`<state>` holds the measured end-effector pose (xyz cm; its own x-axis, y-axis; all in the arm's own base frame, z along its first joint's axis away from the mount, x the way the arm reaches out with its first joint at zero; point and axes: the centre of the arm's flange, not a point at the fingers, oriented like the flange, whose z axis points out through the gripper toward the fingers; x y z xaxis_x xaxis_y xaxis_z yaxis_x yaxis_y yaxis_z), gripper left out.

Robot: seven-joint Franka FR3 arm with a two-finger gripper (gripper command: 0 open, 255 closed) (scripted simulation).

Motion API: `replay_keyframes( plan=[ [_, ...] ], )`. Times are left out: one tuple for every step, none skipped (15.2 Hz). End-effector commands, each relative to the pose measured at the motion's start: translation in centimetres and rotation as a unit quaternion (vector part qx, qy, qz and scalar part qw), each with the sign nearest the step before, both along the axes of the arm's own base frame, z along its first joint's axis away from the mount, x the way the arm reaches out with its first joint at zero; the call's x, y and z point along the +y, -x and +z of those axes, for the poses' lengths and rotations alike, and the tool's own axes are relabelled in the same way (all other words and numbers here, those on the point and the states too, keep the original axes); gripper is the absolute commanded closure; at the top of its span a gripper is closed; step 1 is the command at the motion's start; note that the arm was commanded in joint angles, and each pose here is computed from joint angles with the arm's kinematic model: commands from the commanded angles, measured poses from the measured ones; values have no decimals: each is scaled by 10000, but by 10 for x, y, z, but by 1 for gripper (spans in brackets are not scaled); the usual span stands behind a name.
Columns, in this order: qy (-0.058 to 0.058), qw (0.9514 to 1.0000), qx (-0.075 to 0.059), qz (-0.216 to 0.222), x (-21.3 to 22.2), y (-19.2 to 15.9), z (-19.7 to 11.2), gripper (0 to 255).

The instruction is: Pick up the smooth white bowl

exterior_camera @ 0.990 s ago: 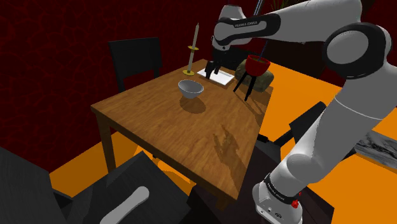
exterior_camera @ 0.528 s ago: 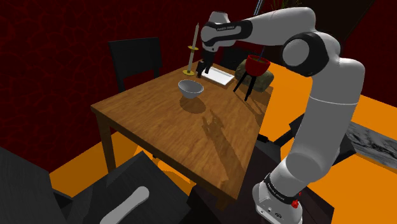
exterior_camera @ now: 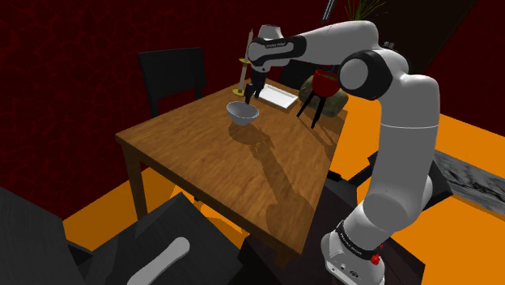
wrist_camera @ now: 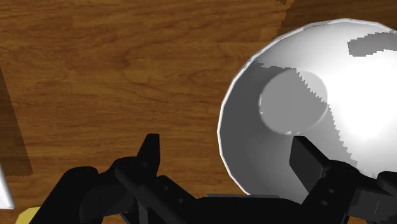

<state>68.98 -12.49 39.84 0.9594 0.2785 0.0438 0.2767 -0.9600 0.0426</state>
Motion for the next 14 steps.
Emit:
replay_keyframes(
  plan=[
    [0, 10000, -3, 1, -1, 0, -11, 0],
    [0, 10000, -2, 1, -1, 1, -14, 0],
    [0, 10000, -3, 1, -1, 0, -14, 0],
    [0, 10000, -3, 1, -1, 0, -14, 0],
    [0, 10000, -3, 1, -1, 0, -14, 255],
    [0, 10000, -3, 1, -1, 0, -14, 255],
    [0, 10000, -3, 0, -1, 0, -14, 255],
    [0, 10000, -3, 0, -1, 0, -14, 255],
    [0, 10000, -3, 0, -1, 0, -14, 255],
    [0, 10000, -3, 0, -1, 0, -14, 255],
    [0, 10000, -3, 0, -1, 0, -14, 255],
    [0, 10000, -3, 1, -1, 0, -14, 255],
    [0, 10000, -3, 0, -1, 0, -14, 255],
    [0, 10000, -3, 1, -1, 0, -14, 255]
  ],
)
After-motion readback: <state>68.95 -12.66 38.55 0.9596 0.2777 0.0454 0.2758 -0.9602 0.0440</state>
